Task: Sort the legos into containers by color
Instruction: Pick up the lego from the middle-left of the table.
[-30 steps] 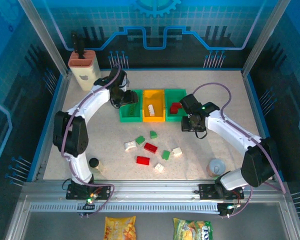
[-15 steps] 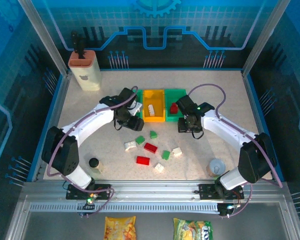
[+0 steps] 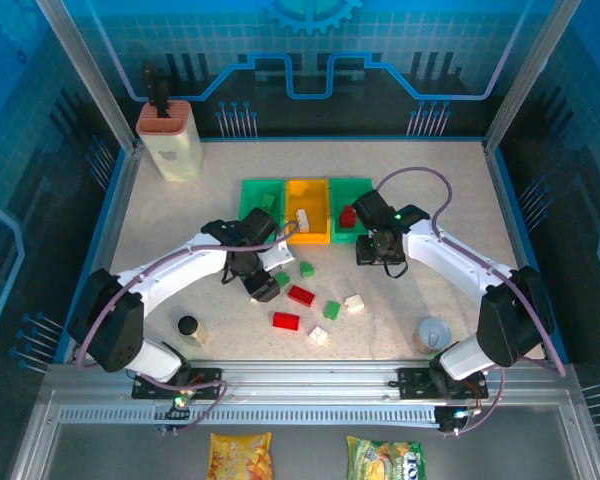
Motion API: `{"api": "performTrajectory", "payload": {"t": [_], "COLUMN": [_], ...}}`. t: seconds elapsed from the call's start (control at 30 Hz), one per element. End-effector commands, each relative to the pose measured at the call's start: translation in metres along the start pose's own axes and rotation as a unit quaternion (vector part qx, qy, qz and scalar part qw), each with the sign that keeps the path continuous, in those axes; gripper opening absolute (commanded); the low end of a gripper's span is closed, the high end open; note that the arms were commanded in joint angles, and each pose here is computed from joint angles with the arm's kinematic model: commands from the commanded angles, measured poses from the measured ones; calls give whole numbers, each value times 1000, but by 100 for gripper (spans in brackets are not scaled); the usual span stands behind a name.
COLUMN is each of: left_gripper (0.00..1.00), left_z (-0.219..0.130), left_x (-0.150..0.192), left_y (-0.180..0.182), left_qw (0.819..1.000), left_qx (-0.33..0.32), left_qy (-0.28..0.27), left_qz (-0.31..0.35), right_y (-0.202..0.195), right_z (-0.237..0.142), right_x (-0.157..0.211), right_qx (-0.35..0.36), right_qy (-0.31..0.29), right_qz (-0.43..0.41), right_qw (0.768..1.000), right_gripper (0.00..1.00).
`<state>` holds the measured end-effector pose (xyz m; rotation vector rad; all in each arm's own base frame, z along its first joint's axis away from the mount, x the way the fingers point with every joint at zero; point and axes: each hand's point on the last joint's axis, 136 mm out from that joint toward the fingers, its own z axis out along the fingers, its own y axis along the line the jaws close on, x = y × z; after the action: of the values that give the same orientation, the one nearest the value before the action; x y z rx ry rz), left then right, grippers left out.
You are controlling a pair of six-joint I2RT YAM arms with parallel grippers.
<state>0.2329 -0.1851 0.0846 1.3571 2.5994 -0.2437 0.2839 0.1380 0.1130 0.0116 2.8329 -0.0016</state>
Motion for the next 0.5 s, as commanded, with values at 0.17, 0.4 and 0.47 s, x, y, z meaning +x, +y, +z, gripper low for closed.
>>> {"api": "performTrajectory", "payload": {"t": [0.17,0.4,0.47], "left_gripper": [66,65,65], "left_z": [17,37,42], "left_x": [14,22,24], "left_y": [10,13,14], "left_qw": [996,994,994], "left_qx": [-31,-25,-24], "left_qy": [49,97,103], "left_qz": [61,40,37], "right_y": [-3,-5,-5], "right_z": [-15,-15,-15], "right_x": [-1,0,0], "right_qx": [1,5,6], "right_qy": [-17,-17,-16], "right_qz": [-4,-4,-5], "right_qw": [1000,1000,1000], "right_gripper": [51,51,51]}}
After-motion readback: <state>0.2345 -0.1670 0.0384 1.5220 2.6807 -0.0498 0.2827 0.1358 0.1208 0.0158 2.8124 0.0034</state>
